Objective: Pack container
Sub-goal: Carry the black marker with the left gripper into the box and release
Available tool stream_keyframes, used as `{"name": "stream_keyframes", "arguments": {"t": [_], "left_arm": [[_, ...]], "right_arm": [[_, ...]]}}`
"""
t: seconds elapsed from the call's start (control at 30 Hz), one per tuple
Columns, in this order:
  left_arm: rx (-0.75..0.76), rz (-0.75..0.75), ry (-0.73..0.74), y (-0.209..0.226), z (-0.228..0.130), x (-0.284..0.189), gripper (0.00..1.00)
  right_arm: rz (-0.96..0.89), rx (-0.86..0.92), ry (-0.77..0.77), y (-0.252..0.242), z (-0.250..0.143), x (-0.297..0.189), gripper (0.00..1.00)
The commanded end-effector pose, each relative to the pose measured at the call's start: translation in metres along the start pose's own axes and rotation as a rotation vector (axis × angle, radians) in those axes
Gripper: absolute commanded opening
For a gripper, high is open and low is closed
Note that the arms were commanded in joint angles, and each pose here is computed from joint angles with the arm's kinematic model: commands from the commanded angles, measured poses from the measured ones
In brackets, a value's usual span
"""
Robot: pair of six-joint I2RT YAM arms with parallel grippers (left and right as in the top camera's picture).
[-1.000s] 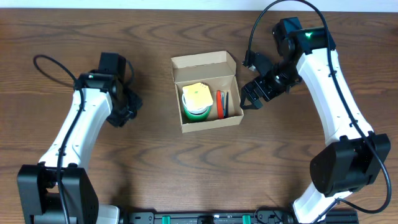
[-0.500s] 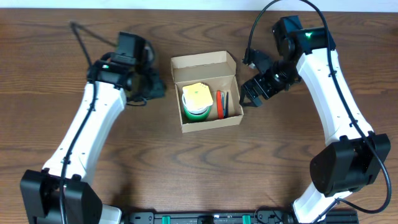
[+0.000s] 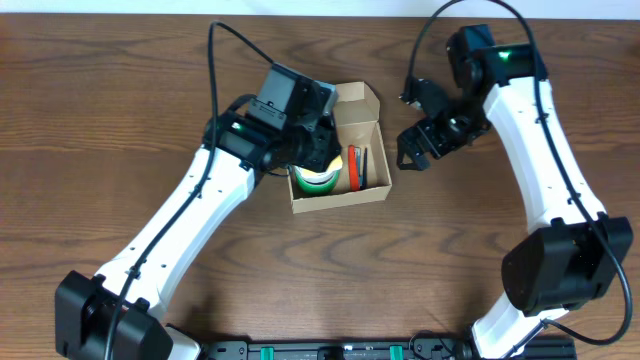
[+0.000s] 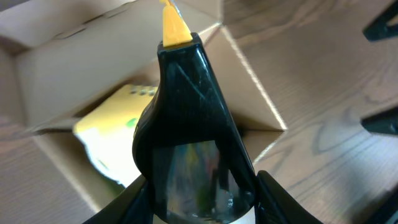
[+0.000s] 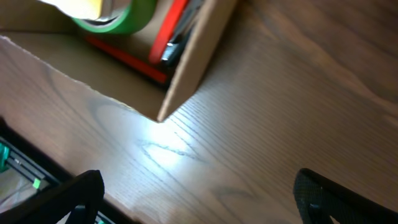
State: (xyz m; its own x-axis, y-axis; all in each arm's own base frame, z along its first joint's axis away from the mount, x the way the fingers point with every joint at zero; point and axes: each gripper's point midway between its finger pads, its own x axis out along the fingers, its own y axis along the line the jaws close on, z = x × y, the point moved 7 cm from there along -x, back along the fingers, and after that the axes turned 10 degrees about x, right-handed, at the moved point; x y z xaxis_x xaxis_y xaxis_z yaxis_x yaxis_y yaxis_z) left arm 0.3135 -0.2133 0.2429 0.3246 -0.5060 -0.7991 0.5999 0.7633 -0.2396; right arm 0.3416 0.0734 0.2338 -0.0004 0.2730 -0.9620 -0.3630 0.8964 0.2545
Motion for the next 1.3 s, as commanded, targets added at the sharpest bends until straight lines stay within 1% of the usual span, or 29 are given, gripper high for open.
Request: {"name": "stream_keyframes", "arguments": {"t": [0.0,0.1,0.23,0.37,0.5,0.67,0.77,0.93,1.03,1.27], "left_arm": [[0.030,-0.018,-0.005,-0.005,0.008,0.010,0.06],[0.040,-0.035,0.018,-0.009,0.008,0.021,0.05],[0.090,-0.046,0.034,-0.017,0.016,0.031,0.05],[0.112,-0.039,0.070,-0.023,0.022,0.043,0.06],[0.116,-0.045,0.124,-0.030,0.020,0.059,0.07],[0.059,0.003,0.176,-0.033,0.012,0.075,0.08],[-0.001,0.069,0.187,-0.029,0.010,0.082,0.08],[-0.091,0.085,0.215,-0.025,0.004,0.096,0.09],[-0.097,0.062,0.230,-0.026,0.002,0.102,0.09],[-0.077,-0.010,0.200,-0.034,0.008,0.103,0.10]], "right_arm": [[-0.033,0.001,-0.091,-0.003,-0.006,-0.029,0.99],[-0.075,-0.009,-0.144,-0.006,-0.011,-0.045,0.99],[-0.098,-0.008,-0.200,-0.008,-0.018,-0.062,0.99],[-0.106,0.000,-0.218,-0.012,-0.021,-0.068,0.99],[-0.103,0.003,-0.206,-0.011,-0.023,-0.067,0.99],[-0.105,0.005,-0.202,-0.012,-0.024,-0.067,0.99],[-0.104,0.004,-0.202,-0.011,-0.024,-0.067,0.99],[-0.105,0.004,-0.204,-0.012,-0.023,-0.067,0.99],[-0.105,0.004,-0.204,-0.012,-0.023,-0.067,0.99],[-0.105,0.003,-0.205,-0.012,-0.023,-0.067,0.99]]}}
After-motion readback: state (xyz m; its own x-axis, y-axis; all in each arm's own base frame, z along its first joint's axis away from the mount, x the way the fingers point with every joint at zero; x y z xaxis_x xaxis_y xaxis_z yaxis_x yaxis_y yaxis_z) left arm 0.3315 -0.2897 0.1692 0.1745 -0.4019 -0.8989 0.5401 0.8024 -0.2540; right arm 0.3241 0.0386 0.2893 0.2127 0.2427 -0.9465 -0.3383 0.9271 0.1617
